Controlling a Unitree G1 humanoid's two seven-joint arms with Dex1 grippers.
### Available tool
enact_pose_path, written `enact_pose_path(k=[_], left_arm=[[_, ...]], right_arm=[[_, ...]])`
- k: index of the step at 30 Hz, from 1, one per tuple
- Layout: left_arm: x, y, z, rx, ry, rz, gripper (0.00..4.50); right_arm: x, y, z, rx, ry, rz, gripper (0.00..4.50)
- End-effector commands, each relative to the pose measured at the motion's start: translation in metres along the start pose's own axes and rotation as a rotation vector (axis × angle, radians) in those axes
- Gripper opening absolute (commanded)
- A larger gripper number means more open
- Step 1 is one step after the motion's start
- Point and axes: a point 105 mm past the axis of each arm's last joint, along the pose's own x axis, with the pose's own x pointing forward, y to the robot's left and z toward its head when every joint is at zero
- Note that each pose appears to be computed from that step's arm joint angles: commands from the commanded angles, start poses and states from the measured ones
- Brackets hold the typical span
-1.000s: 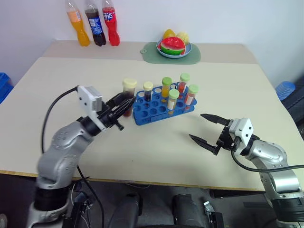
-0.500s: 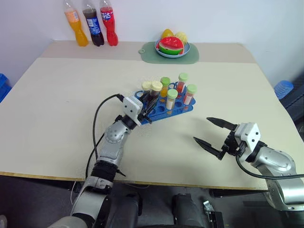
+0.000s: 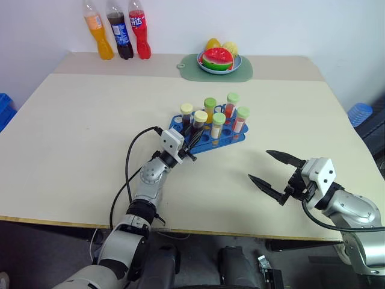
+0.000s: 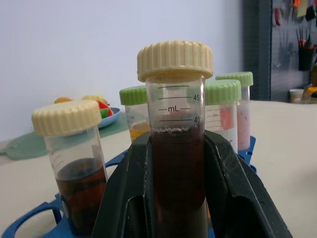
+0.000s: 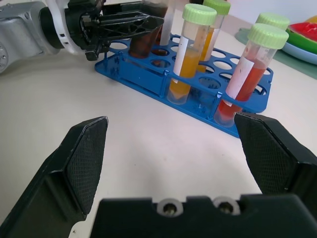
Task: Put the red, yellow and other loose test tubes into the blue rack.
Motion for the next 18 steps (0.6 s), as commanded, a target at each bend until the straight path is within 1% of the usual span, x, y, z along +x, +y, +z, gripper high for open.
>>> enact_pose_path(k=[1, 2, 5, 8, 12, 15, 17, 18], left_arm=[[-0.009, 0.001, -0.01, -0.083, 0.023, -0.009, 1.8], [-0.009, 0.001, -0.009, -0.083, 0.017, -0.005, 2.22], [-0.01, 0.002, -0.005, -0.08, 0.003, -0.012, 3.71], [-0.014, -0.002, 0.007, -0.144, -0.04, -0.083, 3.71], [-0.029, 0.01, 0.03, -0.134, -0.063, -0.084, 3.71], [-0.058, 0.027, 0.042, -0.075, -0.011, -0.047, 3.71], [-0.084, 0.038, 0.043, -0.061, 0.058, -0.021, 3.71], [-0.091, 0.041, 0.044, -0.064, 0.082, -0.011, 3.71]], right_arm=[[-0.003, -0.001, 0.01, -0.03, -0.032, -0.013, 4.5], [-0.004, -0.002, 0.009, -0.027, -0.031, -0.016, 4.5], [-0.005, -0.002, 0.008, -0.024, -0.03, -0.021, 4.5], [-0.005, -0.003, 0.008, -0.022, -0.032, -0.022, 4.5], [-0.006, -0.002, 0.004, -0.016, -0.03, -0.021, 4.5], [-0.007, -0.003, 0.0, -0.001, -0.027, -0.024, 4.5], [-0.009, -0.005, -0.004, 0.009, -0.023, -0.03, 4.5], [-0.009, -0.005, -0.005, 0.011, -0.022, -0.032, 4.5]])
